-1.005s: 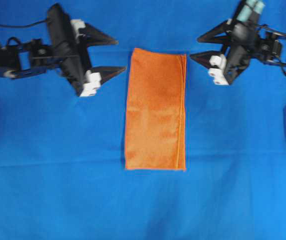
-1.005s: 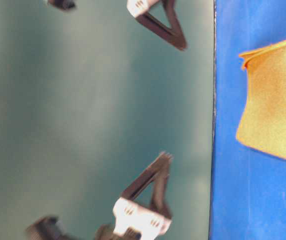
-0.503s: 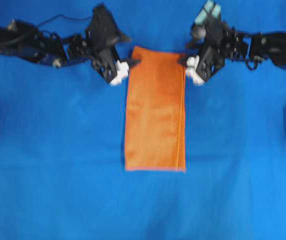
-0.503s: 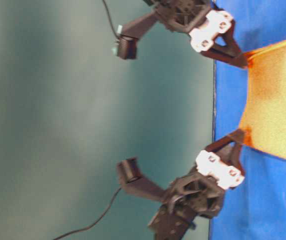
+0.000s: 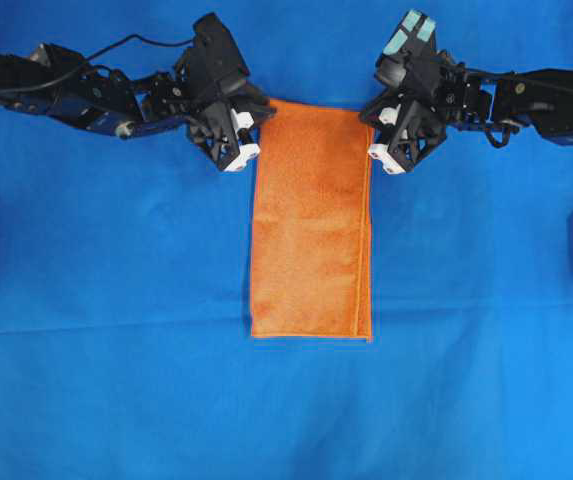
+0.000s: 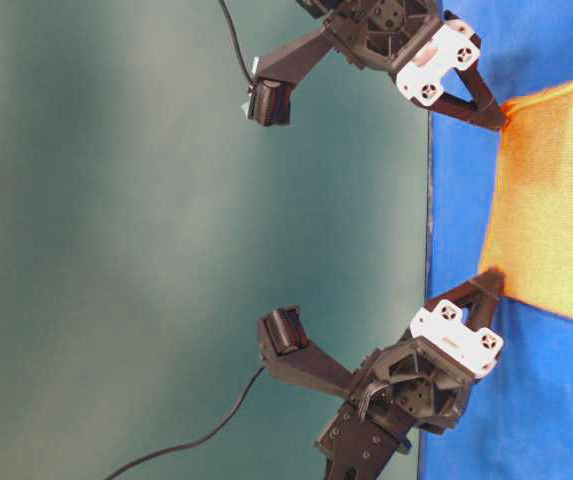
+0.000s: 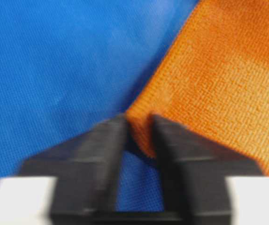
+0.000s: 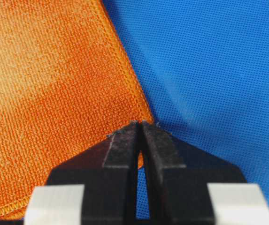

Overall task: Fold the orange towel.
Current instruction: 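Grasp the top corners with both grippers and lift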

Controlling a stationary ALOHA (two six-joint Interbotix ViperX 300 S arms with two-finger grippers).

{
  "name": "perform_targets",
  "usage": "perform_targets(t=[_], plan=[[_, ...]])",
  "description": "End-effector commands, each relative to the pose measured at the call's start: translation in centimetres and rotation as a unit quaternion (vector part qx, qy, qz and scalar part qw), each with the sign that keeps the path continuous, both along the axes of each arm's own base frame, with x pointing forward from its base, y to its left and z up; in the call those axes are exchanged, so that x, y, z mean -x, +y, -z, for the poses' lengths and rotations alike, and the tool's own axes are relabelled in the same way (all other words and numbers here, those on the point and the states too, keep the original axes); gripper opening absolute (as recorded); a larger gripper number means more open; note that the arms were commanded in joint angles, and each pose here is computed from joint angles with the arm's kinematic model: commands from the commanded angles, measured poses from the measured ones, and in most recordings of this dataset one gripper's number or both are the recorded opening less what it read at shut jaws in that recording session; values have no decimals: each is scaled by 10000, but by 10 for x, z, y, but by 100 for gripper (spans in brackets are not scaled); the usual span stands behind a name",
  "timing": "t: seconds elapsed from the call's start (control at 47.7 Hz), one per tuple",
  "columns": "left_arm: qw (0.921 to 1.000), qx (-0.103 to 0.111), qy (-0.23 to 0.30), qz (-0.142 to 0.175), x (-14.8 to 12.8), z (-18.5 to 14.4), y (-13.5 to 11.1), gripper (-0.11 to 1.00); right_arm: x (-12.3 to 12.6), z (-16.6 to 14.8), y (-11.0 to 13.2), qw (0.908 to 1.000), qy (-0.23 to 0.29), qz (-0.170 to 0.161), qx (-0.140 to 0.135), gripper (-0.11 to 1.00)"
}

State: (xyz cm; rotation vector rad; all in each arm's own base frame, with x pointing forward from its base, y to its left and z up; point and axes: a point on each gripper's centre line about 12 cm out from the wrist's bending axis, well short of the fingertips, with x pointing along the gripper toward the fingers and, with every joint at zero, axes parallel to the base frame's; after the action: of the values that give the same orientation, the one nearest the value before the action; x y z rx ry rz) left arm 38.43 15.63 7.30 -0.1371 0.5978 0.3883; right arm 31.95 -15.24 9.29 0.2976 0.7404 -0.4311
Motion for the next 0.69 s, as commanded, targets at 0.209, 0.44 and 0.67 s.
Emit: perform_targets(t=[0.209,0.44,0.67], plan=[[9999,-50,-137,47,-5,-10,-3,2,-6,-9,0,9998,-159,-53,71,2],[9997,-76,-201,71,-5,-26,-4,2,-10,-15,-1,9997,-226,-49,111,2],[9994,-109,-311,91,-1,-50,-8,2,-6,-36,1,9988,-438,-32,205,2]])
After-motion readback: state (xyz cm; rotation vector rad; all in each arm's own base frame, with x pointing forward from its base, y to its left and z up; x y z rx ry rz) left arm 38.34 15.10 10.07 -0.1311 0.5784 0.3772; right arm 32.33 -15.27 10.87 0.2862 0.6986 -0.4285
